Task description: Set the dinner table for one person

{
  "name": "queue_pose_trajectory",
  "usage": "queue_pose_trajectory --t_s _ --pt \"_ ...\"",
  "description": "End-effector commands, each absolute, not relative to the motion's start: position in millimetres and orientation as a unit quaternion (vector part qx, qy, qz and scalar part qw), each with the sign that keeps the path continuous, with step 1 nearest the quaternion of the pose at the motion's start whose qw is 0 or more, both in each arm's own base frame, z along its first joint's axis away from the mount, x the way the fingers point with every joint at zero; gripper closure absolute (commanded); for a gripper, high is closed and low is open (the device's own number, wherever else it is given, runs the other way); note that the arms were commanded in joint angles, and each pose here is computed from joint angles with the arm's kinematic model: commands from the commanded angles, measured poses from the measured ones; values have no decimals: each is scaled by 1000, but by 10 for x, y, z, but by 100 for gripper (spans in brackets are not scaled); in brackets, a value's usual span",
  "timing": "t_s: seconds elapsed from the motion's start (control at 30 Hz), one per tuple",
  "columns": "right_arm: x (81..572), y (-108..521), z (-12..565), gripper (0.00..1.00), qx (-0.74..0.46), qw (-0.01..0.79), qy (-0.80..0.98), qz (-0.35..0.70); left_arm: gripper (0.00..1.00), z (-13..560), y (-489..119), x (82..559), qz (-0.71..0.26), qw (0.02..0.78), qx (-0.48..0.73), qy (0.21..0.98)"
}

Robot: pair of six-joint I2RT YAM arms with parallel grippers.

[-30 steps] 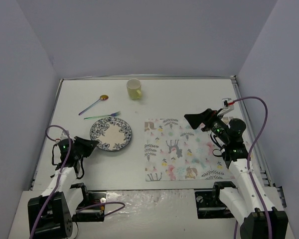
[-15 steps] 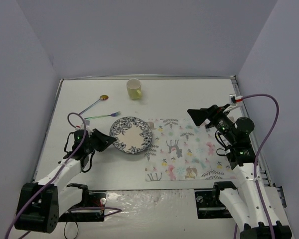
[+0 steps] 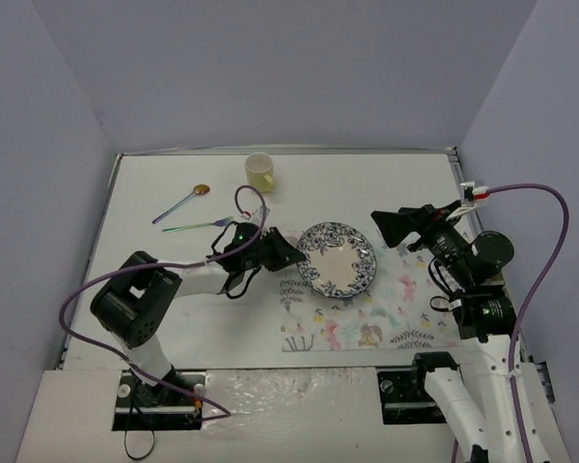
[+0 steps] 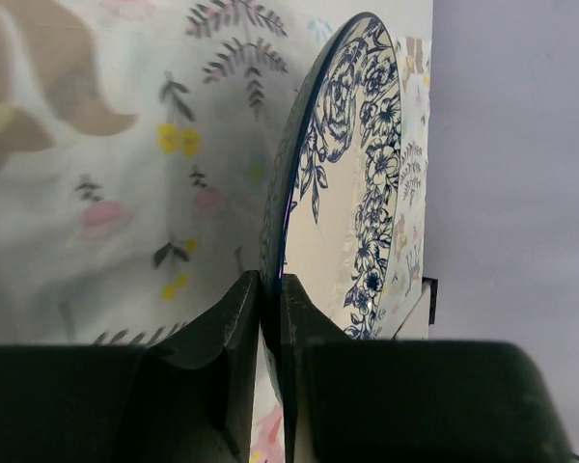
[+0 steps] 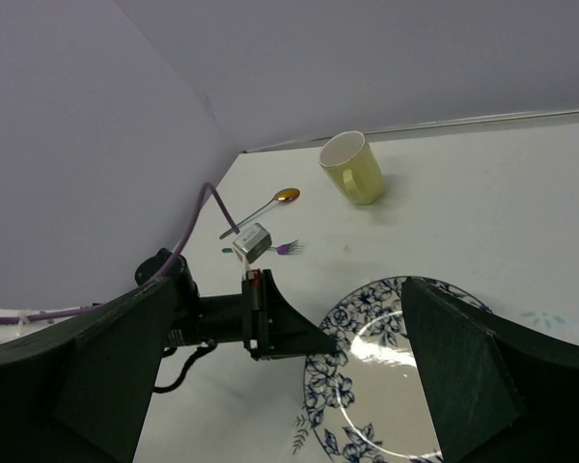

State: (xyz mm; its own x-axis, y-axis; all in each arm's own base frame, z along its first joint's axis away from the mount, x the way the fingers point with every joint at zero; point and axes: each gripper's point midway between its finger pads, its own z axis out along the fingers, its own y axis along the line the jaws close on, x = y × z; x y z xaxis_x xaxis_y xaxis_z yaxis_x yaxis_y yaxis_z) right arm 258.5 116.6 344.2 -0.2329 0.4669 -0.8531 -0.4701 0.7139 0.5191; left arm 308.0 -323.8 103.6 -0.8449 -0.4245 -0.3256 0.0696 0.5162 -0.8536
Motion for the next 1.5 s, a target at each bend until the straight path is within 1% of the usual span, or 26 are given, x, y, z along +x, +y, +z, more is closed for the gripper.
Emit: queue_pose_trajectory --t_s 0.0,0.07,0.2,0.5,1.03,1.47 --pt "2518 1156 3756 0 -28 653 662 366 100 2220 -3892 3205 -616 331 -34 714" --pt "2509 1150 3757 0 -28 653 663 364 100 2276 -4038 3165 -626 328 -23 708" --pt "2497 1138 3748 0 -29 654 665 358 100 2190 -4309 3100 -636 309 -11 707" --pt "2491 1132 3707 0 -30 652 670 354 100 2129 -4731 3001 -648 286 10 706" --pt "2475 1115 3632 0 -29 650 675 348 100 2040 -5074 2880 -655 260 23 709" --pt "2487 1111 3550 0 -26 645 681 346 100 1774 -5186 2885 -643 241 20 727"
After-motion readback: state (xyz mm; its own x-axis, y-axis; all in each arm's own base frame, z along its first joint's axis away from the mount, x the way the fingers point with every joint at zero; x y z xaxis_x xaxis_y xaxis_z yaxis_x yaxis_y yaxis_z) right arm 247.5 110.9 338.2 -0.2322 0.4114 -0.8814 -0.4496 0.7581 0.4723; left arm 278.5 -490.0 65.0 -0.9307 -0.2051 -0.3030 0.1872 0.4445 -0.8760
